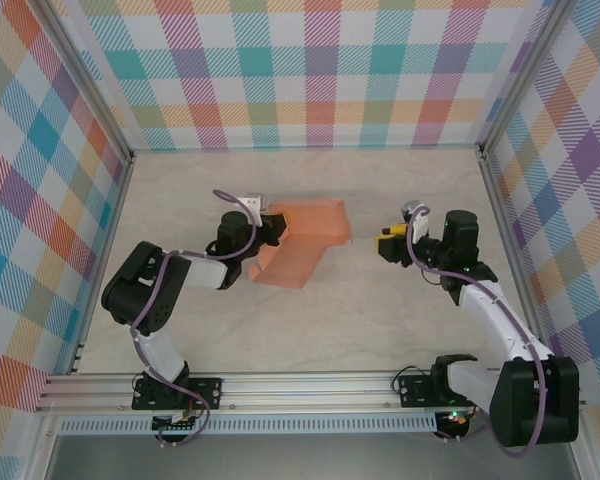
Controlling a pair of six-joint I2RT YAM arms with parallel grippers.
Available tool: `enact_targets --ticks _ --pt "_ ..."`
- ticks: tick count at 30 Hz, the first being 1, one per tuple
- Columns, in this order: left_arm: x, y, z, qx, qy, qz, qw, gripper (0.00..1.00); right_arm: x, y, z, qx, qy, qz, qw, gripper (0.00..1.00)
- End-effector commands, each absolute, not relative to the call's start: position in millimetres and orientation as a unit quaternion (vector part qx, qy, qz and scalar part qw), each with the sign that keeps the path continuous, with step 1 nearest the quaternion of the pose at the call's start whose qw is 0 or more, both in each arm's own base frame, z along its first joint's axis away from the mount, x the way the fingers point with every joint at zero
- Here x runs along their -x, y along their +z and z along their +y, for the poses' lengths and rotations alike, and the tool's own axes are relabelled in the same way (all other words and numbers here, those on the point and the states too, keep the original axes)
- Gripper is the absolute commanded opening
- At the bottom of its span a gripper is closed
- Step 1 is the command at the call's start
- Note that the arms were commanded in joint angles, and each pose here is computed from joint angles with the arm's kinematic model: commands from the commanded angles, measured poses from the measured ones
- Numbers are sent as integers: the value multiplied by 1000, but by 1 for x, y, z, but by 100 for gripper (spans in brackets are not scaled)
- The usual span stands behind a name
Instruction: Fold the paper box
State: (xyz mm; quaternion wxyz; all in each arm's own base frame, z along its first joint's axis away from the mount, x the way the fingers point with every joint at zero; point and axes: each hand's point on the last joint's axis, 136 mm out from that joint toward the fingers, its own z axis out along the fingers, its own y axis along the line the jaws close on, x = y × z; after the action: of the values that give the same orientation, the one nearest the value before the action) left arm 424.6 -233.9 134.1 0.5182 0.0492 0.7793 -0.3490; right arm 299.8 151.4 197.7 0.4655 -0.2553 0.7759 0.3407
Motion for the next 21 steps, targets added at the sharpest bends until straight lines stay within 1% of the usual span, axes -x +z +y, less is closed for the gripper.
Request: enact_targets --ticks 1,7,12,16,21 --pt "-427 172 -243 -55 -406 747 523 0 -292 210 169 303 368 736 481 44" --pt "-423 171 -255 -88 -428 747 502 0 -285 230 180 332 394 707 484 47" --pt "-415 168 -260 -111 -439 741 496 0 -275 247 187 356 426 690 464 47" --pt "-415 172 -261 -111 -444 741 491 0 -274 249 192 365 435 688 452 47" --pt "-423 172 -258 -81 -445 751 480 0 -268 233 203 395 415 682 454 48"
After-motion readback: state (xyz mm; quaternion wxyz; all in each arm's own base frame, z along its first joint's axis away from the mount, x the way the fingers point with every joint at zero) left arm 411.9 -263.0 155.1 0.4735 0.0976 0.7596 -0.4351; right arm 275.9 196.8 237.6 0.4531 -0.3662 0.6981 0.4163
